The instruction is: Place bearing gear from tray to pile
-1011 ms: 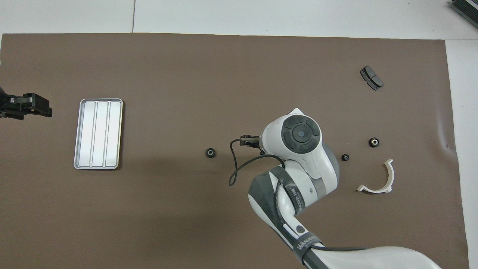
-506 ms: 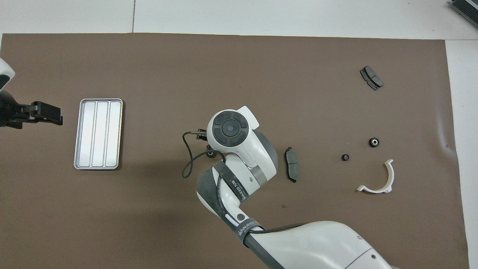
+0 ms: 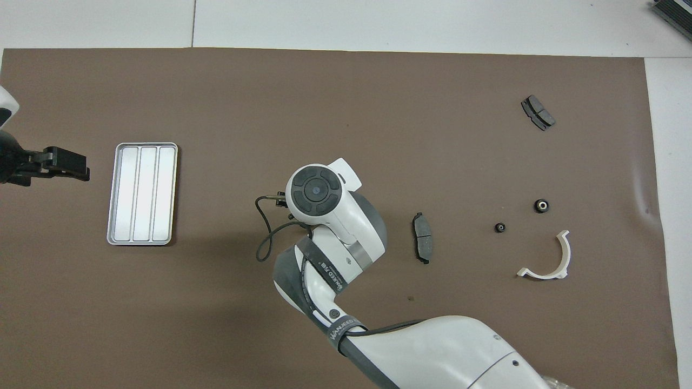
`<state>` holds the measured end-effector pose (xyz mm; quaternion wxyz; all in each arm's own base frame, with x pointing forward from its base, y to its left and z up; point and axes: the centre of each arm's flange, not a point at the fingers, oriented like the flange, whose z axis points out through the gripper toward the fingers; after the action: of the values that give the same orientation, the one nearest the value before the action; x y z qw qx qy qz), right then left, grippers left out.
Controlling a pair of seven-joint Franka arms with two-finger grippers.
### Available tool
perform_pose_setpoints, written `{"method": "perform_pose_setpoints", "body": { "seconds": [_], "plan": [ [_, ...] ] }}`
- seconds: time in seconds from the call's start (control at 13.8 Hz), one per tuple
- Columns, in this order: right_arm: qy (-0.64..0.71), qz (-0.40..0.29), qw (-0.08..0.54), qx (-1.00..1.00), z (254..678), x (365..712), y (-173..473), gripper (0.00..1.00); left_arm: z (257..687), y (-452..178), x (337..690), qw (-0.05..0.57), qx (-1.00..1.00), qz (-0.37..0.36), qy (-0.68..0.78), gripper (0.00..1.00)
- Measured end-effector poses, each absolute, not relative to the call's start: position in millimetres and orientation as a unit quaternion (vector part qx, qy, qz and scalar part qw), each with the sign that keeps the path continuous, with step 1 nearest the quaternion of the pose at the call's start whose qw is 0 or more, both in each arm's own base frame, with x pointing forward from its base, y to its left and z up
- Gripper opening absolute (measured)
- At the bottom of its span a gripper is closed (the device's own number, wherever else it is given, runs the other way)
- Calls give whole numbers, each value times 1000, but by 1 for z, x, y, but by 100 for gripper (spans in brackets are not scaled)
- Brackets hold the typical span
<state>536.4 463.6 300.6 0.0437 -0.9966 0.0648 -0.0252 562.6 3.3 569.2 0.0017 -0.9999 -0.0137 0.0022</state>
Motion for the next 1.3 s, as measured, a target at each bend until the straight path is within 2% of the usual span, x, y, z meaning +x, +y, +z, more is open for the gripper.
{"method": "perform_pose_setpoints", "body": {
  "seconds": [0.22,0.36,0.43,0.51,0.72,1.01,1.3],
  "plan": [
    [53,-22,40,-998,288,521,472,92,569,4,563,2,-1000,2,-14,100],
    [53,-22,39,-998,287,520,472,75,569,4,563,2,-1000,2,-14,100],
    [53,-22,39,-998,287,521,471,74,569,3,563,2,-1000,2,-13,100],
    [53,-22,39,-998,287,521,471,67,569,2,563,2,-1000,2,-12,100],
    [50,-27,36,-998,290,522,470,35,569,-3,562,2,-1000,2,-8,100],
    [45,-38,30,-998,294,526,467,35,570,2,562,2,-1000,2,-12,100],
    [65,-62,38,-995,334,558,421,35,570,0,562,2,-1000,2,-10,100]
  ]
}}
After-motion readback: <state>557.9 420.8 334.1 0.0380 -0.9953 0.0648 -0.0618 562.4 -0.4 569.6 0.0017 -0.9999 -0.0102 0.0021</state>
